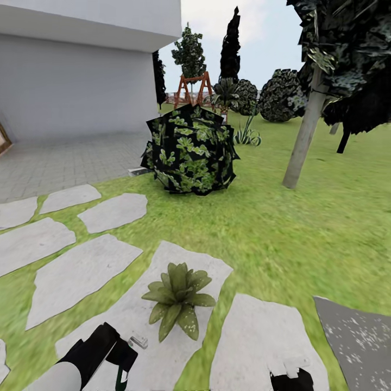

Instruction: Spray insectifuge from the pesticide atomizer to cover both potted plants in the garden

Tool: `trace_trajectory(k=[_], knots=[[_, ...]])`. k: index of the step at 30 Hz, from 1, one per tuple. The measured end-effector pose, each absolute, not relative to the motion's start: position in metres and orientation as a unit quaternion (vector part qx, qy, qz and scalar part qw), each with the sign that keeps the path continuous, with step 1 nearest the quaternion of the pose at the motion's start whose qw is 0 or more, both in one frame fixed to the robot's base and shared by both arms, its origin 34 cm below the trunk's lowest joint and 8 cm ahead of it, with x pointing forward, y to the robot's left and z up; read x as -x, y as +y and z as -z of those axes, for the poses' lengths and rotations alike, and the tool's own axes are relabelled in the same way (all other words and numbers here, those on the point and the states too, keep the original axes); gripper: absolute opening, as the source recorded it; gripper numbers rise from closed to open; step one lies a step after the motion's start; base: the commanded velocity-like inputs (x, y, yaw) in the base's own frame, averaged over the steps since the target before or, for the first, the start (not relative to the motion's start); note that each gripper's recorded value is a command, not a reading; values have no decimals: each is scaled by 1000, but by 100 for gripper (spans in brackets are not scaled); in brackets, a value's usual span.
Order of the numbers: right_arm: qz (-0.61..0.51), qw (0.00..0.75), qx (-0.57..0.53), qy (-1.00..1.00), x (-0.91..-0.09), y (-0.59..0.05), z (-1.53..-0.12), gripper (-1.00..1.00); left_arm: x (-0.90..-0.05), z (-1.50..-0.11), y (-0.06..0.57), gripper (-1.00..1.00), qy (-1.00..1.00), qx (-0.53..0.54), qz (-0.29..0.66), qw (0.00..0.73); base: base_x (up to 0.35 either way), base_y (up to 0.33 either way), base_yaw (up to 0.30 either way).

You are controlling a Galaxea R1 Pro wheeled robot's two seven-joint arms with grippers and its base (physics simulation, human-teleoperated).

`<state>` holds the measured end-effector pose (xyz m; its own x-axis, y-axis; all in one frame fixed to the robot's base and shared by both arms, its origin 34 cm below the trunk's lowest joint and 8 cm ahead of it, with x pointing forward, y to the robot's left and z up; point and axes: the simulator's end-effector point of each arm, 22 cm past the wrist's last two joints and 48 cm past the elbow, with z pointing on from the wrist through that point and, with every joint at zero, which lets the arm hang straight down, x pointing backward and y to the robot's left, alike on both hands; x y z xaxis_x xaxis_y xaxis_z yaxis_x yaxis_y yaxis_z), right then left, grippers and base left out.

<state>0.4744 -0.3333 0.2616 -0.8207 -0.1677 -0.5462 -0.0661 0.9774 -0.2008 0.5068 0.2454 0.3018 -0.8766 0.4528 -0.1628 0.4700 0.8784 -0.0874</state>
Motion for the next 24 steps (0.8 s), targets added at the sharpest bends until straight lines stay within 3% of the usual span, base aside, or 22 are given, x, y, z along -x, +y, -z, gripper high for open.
trace_trajectory(k=[7, 14, 24], knots=[[87, 293, 62, 950, -474, -333, -262, 100, -507, -302, 245, -100, 967, -239, 62, 70, 4, 20, -263], [87, 293, 61, 950, -474, -333, -262, 100, -507, -303, 245, -100, 967, -238, 63, 70, 167, 240, -247], [88, 293, 62, 950, -474, -335, -262, 100, -503, -301, 241, -100, 967, -237, 69, 65, 94, 83, -19]])
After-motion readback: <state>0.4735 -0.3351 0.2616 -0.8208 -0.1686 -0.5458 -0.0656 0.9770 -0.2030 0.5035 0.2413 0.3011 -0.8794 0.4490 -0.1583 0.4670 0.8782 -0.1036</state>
